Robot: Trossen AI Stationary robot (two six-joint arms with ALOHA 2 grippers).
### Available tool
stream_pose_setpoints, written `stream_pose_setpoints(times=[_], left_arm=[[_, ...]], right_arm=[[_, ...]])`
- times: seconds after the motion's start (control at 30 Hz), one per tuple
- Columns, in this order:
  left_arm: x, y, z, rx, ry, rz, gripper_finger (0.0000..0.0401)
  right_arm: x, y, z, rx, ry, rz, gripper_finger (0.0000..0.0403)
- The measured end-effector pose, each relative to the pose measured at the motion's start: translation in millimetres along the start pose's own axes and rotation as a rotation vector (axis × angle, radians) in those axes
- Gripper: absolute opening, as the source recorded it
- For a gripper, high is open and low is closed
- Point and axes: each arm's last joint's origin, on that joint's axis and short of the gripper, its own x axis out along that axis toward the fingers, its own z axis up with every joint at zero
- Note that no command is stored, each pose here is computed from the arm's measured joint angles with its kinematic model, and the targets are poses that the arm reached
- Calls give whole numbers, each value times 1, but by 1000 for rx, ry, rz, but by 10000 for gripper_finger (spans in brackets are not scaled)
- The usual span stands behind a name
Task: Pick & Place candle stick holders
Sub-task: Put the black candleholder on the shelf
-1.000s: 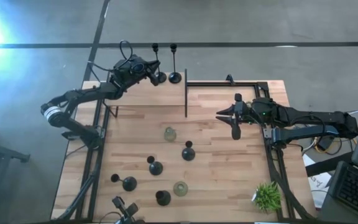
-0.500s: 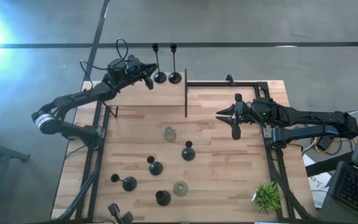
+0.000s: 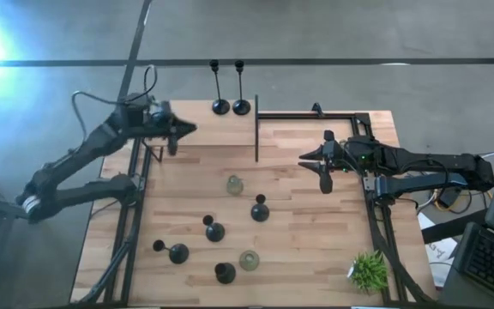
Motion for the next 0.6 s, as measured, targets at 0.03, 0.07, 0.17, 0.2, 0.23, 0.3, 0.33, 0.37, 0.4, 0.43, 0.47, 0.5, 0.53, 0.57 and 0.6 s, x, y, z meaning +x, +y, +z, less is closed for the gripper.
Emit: stream_pose_setpoints(times=[0.03, 0.07, 0.17, 0.2, 0.23, 0.3, 0.33, 0.37, 0.4, 0.43, 0.47, 0.5, 0.53, 0.57, 0.6], left_arm=[[-6, -7, -2, -8, 4, -32, 53], [-12, -13, -5, -17, 4, -64, 53], [-26, -31, -17, -53, 22, -147, 53], [-30, -36, -22, -63, 24, -176, 53], [-34, -41, -27, -73, 21, -207, 53], [-41, -50, -38, -110, 16, -274, 53], [-44, -54, -44, -130, 17, -306, 53], [-46, -57, -51, -155, 22, -335, 53], [-47, -60, -58, -181, 30, -350, 53], [-48, -62, -67, -210, 40, -362, 53], [-48, -63, -76, -235, 51, -365, 53], [-49, -65, -84, -259, 56, -374, 53], [-49, -66, -90, -271, 52, -383, 52], [-48, -67, -98, -287, 52, -389, 50], [-45, -68, -108, -306, 73, -398, 48]], right_arm=[[0, 0, 0, 0, 0, 0, 82], [0, 0, 0, -1, 0, 0, 79], [0, 0, 0, -4, -4, 0, 73], [0, 0, 1, -3, -9, 0, 70], [0, 0, 1, -1, -13, 1, 69], [0, 0, 2, 3, -18, 1, 66], [0, 0, 2, 4, -19, 1, 64], [0, 0, 2, 5, -20, 1, 63], [0, 0, 2, 5, -20, 1, 63], [0, 0, 2, 5, -20, 1, 63], [0, 0, 2, 6, -20, 2, 64], [0, 0, 2, 10, -20, 2, 65], [0, 0, 2, 17, -20, 2, 67], [0, 0, 2, 24, -20, 1, 68], [0, 0, 2, 33, -20, 2, 69]])
